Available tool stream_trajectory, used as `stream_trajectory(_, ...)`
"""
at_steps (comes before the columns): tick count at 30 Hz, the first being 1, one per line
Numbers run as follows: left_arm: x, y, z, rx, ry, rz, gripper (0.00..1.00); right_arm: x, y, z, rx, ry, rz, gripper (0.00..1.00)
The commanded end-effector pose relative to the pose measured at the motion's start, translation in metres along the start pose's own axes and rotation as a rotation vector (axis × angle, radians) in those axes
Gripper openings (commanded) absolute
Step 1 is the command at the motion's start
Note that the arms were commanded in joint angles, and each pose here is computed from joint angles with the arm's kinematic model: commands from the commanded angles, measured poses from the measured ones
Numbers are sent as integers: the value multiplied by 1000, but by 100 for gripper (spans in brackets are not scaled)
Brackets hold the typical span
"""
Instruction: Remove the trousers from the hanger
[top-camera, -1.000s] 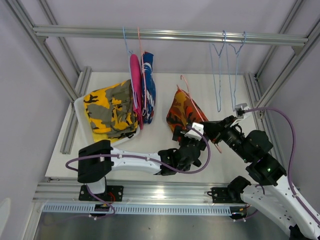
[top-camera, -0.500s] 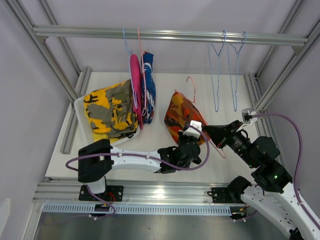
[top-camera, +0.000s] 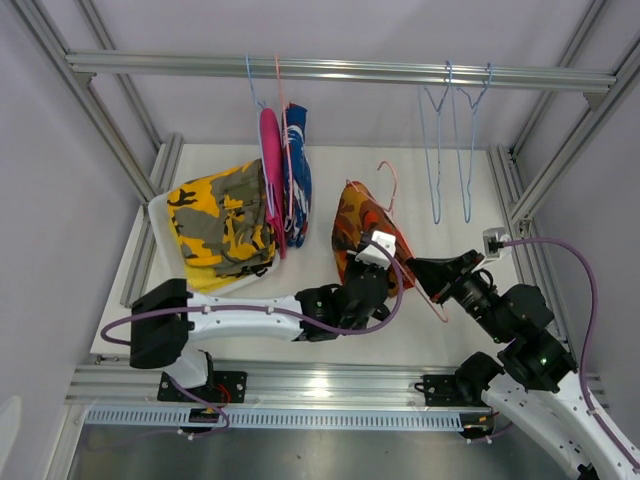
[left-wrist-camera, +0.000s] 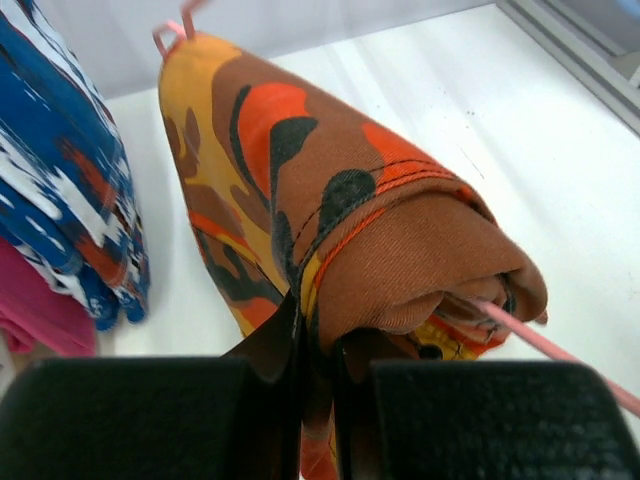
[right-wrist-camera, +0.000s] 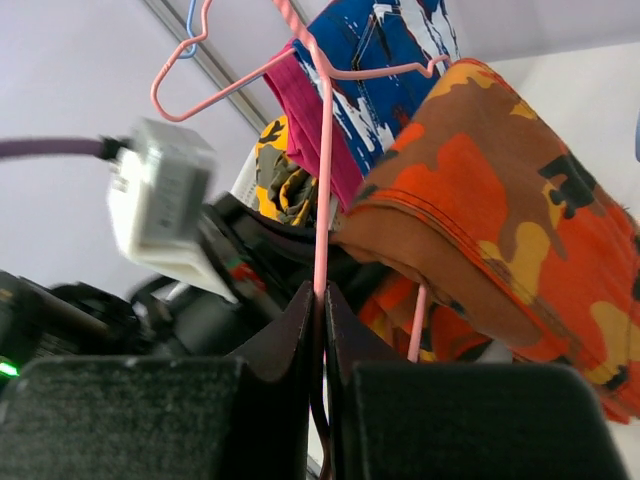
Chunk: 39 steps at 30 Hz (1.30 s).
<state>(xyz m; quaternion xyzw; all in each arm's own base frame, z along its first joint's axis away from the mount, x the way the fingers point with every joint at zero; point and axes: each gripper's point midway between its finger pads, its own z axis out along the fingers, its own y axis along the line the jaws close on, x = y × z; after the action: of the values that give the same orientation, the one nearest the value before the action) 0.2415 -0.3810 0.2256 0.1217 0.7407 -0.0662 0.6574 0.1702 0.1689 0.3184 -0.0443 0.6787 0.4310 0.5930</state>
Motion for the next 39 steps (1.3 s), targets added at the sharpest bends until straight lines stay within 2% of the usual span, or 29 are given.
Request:
stream_trajectory(1,-81,17,-14,36,-108,-132,1,-19,11,0,-44,-91,15,0)
stream_trajectory(10,-146,42,-42,114,-168,-165,1,-1,0,16,-37,-79,48,0)
stream_trajectory(20,-209,99,-95,215,-207,-244,1,20,-27,26,54,-53,18,0)
stream_trajectory(24,-244,134,-123,260,-266,-344,1,33,-36,28,74,-24,17,0)
stream_trajectory(31,-284,175,-156,320,-379,-405,1,48,-46,31,98,16,4,0)
stream_trajectory(35,-308,205,-172,310,-451,-486,1,52,-50,32,110,25,-11,0)
stream_trajectory(39,-335,234,-187,291,-538,-497,1,58,-55,32,122,39,-14,0)
